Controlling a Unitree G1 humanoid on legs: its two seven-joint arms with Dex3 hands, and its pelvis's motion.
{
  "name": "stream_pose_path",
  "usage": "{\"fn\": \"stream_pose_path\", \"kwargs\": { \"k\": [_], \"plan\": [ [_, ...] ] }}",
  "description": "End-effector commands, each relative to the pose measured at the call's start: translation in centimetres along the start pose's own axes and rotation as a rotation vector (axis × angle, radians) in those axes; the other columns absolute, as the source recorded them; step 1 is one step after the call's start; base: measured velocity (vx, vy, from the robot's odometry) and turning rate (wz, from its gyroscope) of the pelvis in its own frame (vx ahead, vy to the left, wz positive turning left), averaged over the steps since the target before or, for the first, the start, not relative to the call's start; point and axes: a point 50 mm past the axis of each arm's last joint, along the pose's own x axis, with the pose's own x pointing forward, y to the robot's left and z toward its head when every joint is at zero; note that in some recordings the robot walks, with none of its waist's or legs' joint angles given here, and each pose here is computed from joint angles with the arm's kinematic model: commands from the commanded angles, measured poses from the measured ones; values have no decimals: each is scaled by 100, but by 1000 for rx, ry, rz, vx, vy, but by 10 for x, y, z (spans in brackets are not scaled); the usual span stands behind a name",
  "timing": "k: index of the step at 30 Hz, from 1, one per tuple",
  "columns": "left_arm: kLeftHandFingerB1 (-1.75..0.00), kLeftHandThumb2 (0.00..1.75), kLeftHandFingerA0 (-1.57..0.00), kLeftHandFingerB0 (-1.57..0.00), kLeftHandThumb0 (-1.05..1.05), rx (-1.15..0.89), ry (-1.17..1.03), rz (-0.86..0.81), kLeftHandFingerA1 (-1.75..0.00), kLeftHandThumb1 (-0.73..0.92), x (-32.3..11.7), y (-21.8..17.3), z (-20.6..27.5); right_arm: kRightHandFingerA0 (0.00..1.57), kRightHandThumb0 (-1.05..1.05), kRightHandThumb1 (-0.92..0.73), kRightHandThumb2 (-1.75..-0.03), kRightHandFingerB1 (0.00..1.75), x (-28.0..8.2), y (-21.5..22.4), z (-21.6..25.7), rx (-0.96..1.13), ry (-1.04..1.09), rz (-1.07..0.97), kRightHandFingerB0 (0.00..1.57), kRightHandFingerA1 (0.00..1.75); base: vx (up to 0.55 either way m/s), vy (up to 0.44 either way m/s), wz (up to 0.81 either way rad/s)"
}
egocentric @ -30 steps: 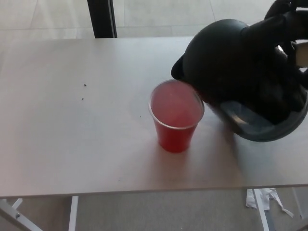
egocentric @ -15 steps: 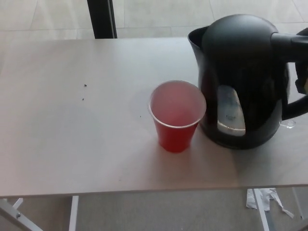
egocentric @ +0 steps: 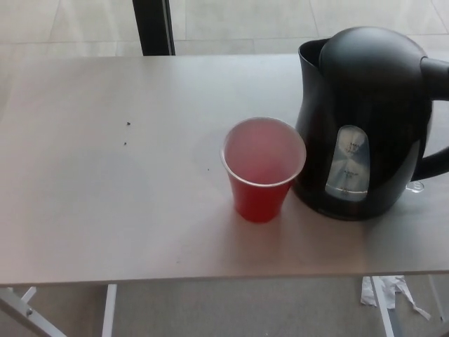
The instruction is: The robot uses its right hand to lift up a kettle kept on the middle of the desk by its handle and tilt it into a glass kept next to it to pour out water
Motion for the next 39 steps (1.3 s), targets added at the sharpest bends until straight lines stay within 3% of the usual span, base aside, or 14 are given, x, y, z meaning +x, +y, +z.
{"fn": "stream_pose_path", "kwargs": {
  "k": [1, 2, 15, 22, 23, 26, 27, 30, 31, 32, 36, 37, 38, 39],
  "plan": [
    [-48, 64, -64, -41, -71, -9, 24, 19, -56, 80, -1, 3, -4, 66, -56, -55, -57, 27, -3, -4, 1, 39, -16, 202, 16, 59, 0, 0, 0],
    [-48, 63, -64, -41, -71, -20, 31, 24, -56, 79, -1, 4, -5, 0, -66, -54, -57, 17, -6, -3, 3, -30, -46, 288, 0, 23, 0, 0, 0],
    [-49, 64, -64, -41, -73, 8, 33, 25, -57, 81, -1, 6, -8, 0, -82, -57, -95, 4, -24, -5, 28, -206, -200, 537, 0, 2, 0, 0, 0],
    [-49, 64, -66, -41, -72, -17, 34, 33, -56, 80, -3, 8, -10, 0, -91, -44, -56, 0, -29, -28, 19, -219, -167, 605, 0, 0, 0, 0, 0],
    [-49, 64, -66, -41, -72, -16, 32, 33, -56, 80, -3, 8, -10, 14, -83, -45, -53, 0, -33, -39, 15, -225, -160, 598, 0, 97, 0, 0, 0],
    [-48, 64, -65, -42, -72, -11, 33, 31, -56, 81, -3, 8, -10, 0, -84, -53, -87, 0, -42, -62, 8, -242, -127, 555, 0, 10, 0, 0, 0],
    [-48, 64, -64, -40, -70, -18, 35, 34, -54, 81, -3, 8, -9, 12, -81, -37, -73, 0, -50, -85, 1, -234, -101, 544, 0, 82, 0, 0, 0],
    [-48, 64, -66, -41, -70, -29, 34, 41, -55, 81, -2, 9, -9, 11, -78, -37, -72, 0, -61, -107, -4, -250, -107, 487, 0, 62, 0, 0, 0],
    [-48, 64, -66, -41, -71, -28, 35, 42, -56, 80, -2, 9, -9, 34, -79, -44, -55, 0, -66, -119, -8, -245, -89, 456, 0, 134, 0, 0, 0],
    [-48, 64, -66, -41, -71, -28, 35, 42, -56, 80, -2, 9, -9, 34, -79, -44, -55, 0, -66, -120, -8, -244, -88, 455, 0, 134, 0, 0, 0],
    [-47, 64, -67, -40, -72, -21, 36, 42, -56, 81, -2, 9, -8, 66, -71, -36, -71, 18, -113, -194, -41, -115, -75, 213, 0, 123, 0, 0, 0],
    [-47, 64, -68, -40, -73, -18, 37, 43, -55, 81, -2, 9, -9, 66, -64, -35, -71, 27, -116, -200, -45, -98, -67, 189, 0, 102, 0, 0, 0],
    [-48, 64, -66, -40, -72, -17, 35, 40, -57, 81, -2, 9, -10, 0, -75, -48, -76, 21, -127, -218, -55, -47, -51, 103, 0, 0, 0, 0, 0],
    [-48, 64, -66, -40, -72, -21, 32, 36, -57, 81, -3, 9, -11, 0, -75, -48, -76, 21, -136, -230, -61, -16, -51, 45, 0, 0, 0, 0, 0]
  ]
}}
